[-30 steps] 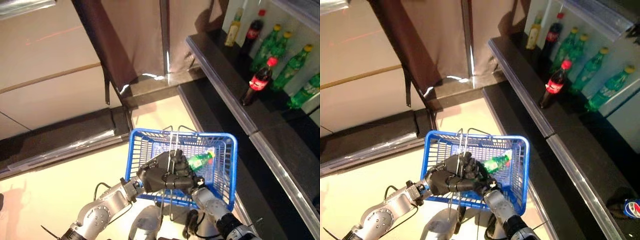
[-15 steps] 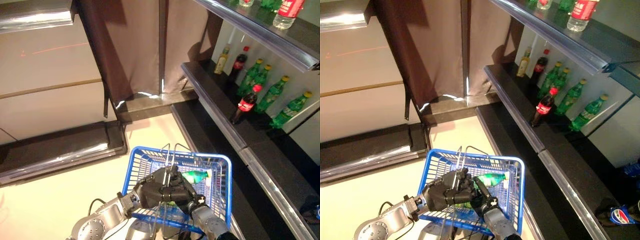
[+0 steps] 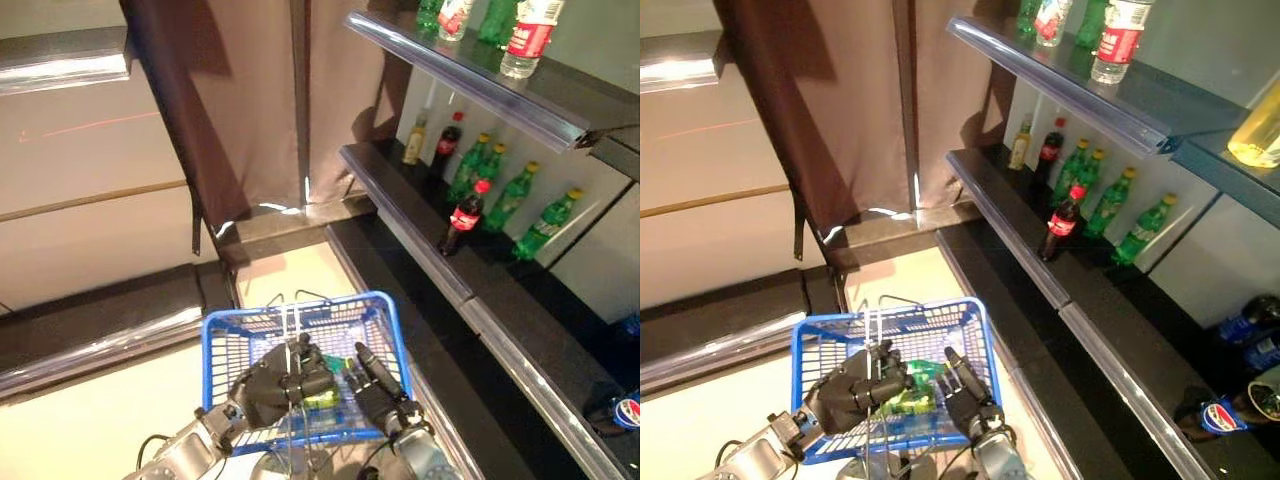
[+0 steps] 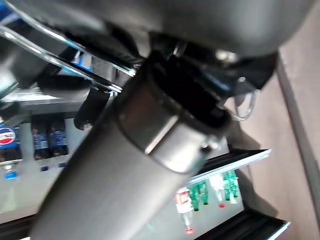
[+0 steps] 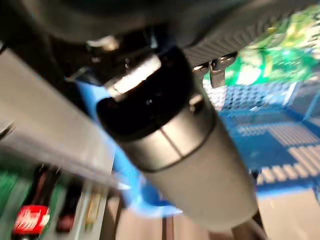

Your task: Pick up the drink and place into the basket.

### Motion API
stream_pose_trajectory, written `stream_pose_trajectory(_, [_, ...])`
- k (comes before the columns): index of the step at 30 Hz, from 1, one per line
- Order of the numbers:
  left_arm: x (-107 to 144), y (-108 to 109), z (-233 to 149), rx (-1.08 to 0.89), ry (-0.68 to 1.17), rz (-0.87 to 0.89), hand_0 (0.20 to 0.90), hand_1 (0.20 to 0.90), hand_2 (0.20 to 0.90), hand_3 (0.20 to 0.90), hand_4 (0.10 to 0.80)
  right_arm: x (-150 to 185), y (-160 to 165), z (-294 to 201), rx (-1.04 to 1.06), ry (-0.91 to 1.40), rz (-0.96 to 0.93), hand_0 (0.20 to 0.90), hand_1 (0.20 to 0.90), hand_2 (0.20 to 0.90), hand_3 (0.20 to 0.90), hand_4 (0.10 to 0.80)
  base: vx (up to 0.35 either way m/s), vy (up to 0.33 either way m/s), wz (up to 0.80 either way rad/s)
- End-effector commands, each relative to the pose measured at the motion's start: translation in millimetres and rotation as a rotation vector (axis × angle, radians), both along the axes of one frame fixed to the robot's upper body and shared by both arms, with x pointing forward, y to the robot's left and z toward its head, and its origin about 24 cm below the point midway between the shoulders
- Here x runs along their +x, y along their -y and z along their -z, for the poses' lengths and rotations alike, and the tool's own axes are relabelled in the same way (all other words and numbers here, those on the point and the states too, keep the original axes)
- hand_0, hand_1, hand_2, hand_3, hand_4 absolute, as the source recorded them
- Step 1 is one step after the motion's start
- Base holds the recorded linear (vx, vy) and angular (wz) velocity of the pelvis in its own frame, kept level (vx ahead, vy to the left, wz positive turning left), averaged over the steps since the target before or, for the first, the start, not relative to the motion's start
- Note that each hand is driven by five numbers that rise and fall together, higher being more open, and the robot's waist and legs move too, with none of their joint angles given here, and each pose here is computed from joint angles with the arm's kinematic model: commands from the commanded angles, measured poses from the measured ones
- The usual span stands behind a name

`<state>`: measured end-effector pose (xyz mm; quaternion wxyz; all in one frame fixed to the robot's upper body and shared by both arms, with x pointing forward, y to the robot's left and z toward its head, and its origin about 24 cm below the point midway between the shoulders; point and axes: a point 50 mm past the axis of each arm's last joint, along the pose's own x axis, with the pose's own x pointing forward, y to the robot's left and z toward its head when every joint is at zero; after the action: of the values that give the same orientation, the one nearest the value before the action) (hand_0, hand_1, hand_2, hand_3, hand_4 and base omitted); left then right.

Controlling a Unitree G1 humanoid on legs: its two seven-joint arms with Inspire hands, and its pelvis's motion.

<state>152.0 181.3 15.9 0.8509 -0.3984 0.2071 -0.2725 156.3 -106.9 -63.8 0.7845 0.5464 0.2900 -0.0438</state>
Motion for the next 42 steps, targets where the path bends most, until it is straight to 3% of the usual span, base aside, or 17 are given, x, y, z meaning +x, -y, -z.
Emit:
stream_pose_trajectory(1, [-0.2,14.9,-74.6,-0.321,0.505,0.083,0.300,0.300,0.300,0.200,0.100,6.0,14.4,-31.8,-0.034,0.259,-0.061,0.900,0.900,0.900,0.900,0.800,-0.007,-0.046,-0.14])
stream_pose_trajectory(10, [-16.4,-3.5,-51.1,-0.245,0.430,-0.025,0.300,0.300,0.300,0.200,0.100,-17.3,38.5,-52.7,-0.060,0.430,-0.158,0.900,0.900,0.900,0.900,0.800,0.021,-0.028,-0.08])
stream_pose_trajectory(16, [-22.0,-23.5,-23.3,0.011,0.304,-0.244,0.300,0.300,0.300,0.200,0.100,-23.4,51.4,-76.1,-0.053,0.610,-0.186,0.900,0.900,0.900,0.900,0.800,-0.003,-0.007,-0.10])
stream_pose_trajectory(23, [-37.8,-38.7,14.4,0.170,0.100,-0.413,0.300,0.300,0.300,0.200,0.100,-27.7,62.1,-75.3,-0.081,0.660,-0.175,0.900,0.900,0.900,0.900,0.800,-0.076,-0.026,-0.10])
stream_pose_trajectory(33, [-52.0,-50.7,78.4,0.372,-0.195,-0.640,0.300,0.300,0.300,0.200,0.100,-39.4,81.4,-20.2,-0.256,0.374,-0.160,0.900,0.900,0.900,0.900,0.800,-0.177,-0.012,-0.27])
stream_pose_trajectory(38, [-52.1,-50.7,92.2,0.435,-0.236,-0.653,0.300,0.300,0.300,0.200,0.100,-43.9,83.6,-1.9,-0.313,0.273,-0.165,0.900,0.900,0.900,0.900,0.800,-0.114,0.036,-0.26])
stream_pose_trajectory(42, [-47.3,-47.2,124.3,0.540,-0.371,-0.675,0.300,0.300,0.300,0.200,0.100,-66.3,90.8,48.6,-0.538,-0.067,-0.178,0.900,0.900,0.900,0.900,0.800,-0.225,0.061,-0.45])
